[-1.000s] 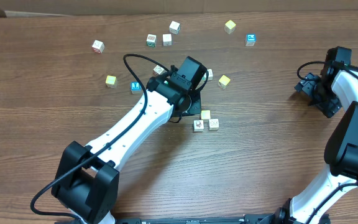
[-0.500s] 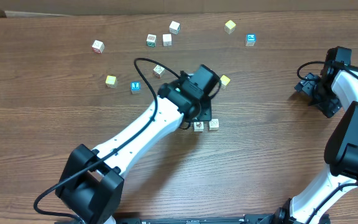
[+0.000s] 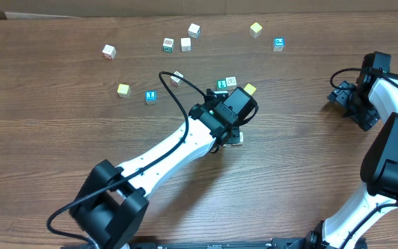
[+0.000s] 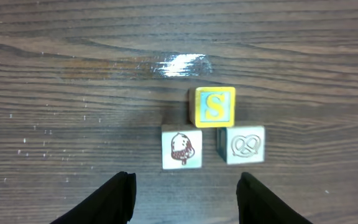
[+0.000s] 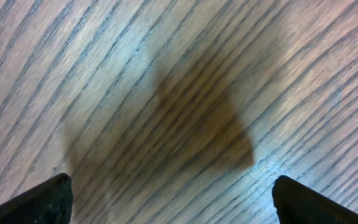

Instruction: Form a circle

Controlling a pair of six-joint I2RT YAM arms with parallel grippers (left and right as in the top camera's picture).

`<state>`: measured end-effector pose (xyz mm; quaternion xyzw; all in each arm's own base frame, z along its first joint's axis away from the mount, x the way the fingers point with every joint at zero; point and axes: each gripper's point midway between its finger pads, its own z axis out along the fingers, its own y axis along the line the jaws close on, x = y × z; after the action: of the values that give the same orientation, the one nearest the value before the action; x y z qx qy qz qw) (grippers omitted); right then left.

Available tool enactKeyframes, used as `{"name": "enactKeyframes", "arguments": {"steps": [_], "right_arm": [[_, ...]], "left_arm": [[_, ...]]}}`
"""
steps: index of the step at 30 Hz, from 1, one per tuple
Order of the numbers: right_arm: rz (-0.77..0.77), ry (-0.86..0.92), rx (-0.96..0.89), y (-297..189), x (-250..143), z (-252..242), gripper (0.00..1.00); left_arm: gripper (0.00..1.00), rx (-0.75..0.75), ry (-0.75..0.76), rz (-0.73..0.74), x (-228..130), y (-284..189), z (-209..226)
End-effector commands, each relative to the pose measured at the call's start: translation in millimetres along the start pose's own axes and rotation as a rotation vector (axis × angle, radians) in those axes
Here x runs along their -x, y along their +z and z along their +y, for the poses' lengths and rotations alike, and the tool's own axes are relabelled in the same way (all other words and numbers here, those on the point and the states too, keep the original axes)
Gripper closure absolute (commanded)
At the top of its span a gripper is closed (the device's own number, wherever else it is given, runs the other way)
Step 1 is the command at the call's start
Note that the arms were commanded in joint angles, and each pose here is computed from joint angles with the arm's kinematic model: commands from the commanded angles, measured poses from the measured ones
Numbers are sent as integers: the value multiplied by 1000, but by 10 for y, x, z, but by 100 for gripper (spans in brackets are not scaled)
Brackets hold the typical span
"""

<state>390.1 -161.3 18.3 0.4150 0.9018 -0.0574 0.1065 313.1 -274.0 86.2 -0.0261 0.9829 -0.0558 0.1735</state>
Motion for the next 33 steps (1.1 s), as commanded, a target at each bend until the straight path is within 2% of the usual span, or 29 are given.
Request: {"name": "enactKeyframes", "arguments": {"steps": [1, 11, 17, 24, 27, 31, 33], "right_arm": [[-24, 5, 11, -94, 39, 11, 0], [-24, 5, 11, -94, 39, 11, 0], [-24, 5, 11, -94, 39, 11, 0], [-24, 5, 11, -94, 39, 11, 0], [-24, 5, 11, -94, 39, 11, 0], [-24, 5, 11, -94, 39, 11, 0], [-24, 5, 11, -94, 39, 11, 0]], "left_arm": [[47, 58, -11, 7, -56, 221, 74], [50, 57, 10, 6, -52, 325, 48], [59, 58, 11, 7, -54, 327, 50], [58, 57, 11, 5, -50, 328, 48], [68, 71, 8, -16, -5, 327, 75], [96, 113, -5, -59, 145, 321, 205], [96, 111, -10, -61, 218, 315, 243]]}}
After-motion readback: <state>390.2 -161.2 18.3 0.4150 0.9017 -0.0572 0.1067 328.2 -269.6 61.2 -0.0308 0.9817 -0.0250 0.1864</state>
